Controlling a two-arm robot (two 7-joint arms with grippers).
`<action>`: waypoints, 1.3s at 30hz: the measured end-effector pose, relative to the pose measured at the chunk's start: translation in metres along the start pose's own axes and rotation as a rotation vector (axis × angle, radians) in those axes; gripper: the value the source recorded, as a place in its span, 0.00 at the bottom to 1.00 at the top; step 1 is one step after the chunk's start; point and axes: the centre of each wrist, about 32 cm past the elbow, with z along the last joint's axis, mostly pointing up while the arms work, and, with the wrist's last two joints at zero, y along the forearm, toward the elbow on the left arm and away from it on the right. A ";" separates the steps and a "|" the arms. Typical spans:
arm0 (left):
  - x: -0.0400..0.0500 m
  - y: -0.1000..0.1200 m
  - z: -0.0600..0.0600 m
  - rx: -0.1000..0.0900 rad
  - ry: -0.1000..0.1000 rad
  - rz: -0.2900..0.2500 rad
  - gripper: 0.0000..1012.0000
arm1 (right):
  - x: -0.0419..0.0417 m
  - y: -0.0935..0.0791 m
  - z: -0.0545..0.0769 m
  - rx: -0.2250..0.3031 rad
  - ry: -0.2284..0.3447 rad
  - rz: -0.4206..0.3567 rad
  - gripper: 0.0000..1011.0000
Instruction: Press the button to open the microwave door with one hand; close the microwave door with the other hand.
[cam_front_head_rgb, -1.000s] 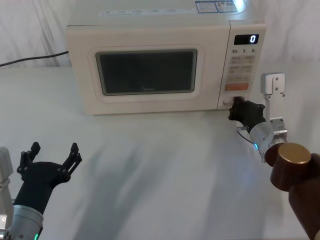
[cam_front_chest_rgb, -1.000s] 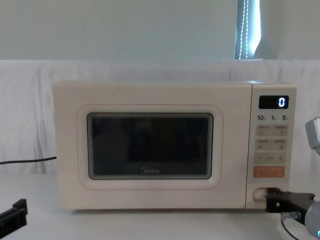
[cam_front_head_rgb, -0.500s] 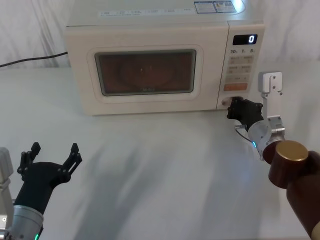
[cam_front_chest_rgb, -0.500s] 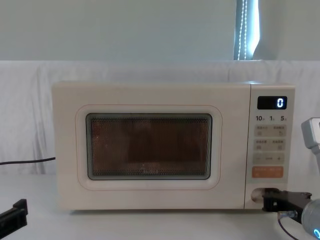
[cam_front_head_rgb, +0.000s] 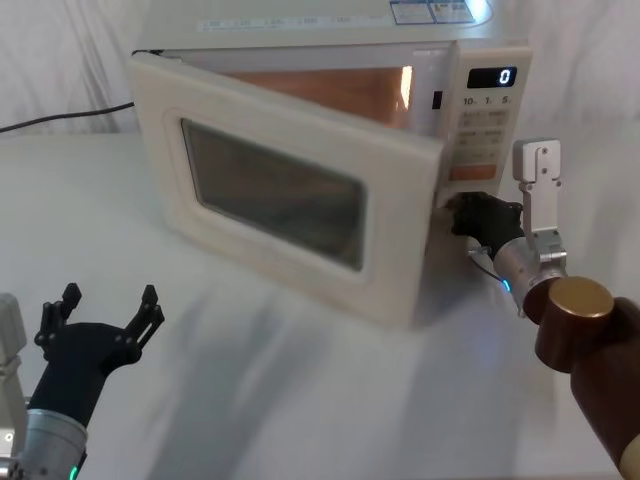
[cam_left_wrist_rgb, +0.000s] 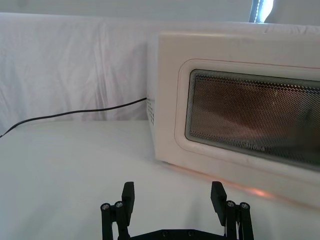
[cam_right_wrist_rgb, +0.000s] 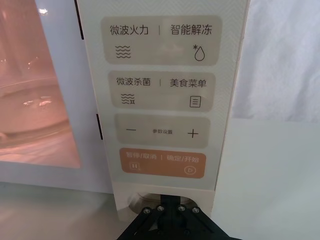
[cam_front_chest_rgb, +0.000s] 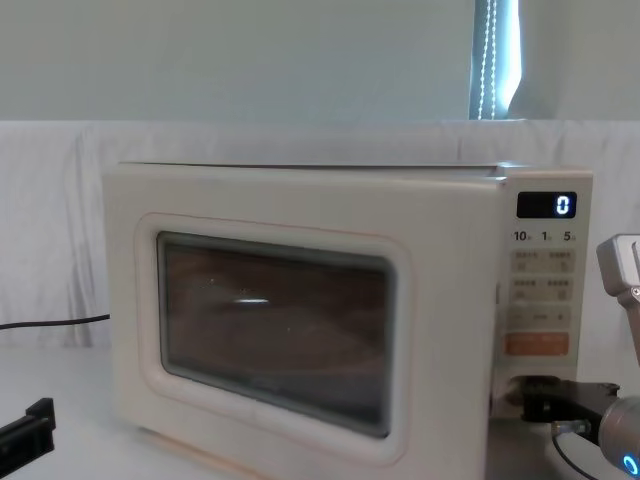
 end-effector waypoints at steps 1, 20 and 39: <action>0.0000 0.000 0.000 0.000 0.000 0.000 0.99 | -0.0001 -0.001 0.000 0.001 0.000 0.000 0.00; 0.0000 0.000 0.000 0.000 0.000 0.000 0.99 | -0.0092 -0.044 0.000 0.038 0.021 0.003 0.00; 0.0000 0.000 0.000 0.000 0.000 0.000 0.99 | -0.0255 -0.101 0.002 0.117 0.024 -0.021 0.00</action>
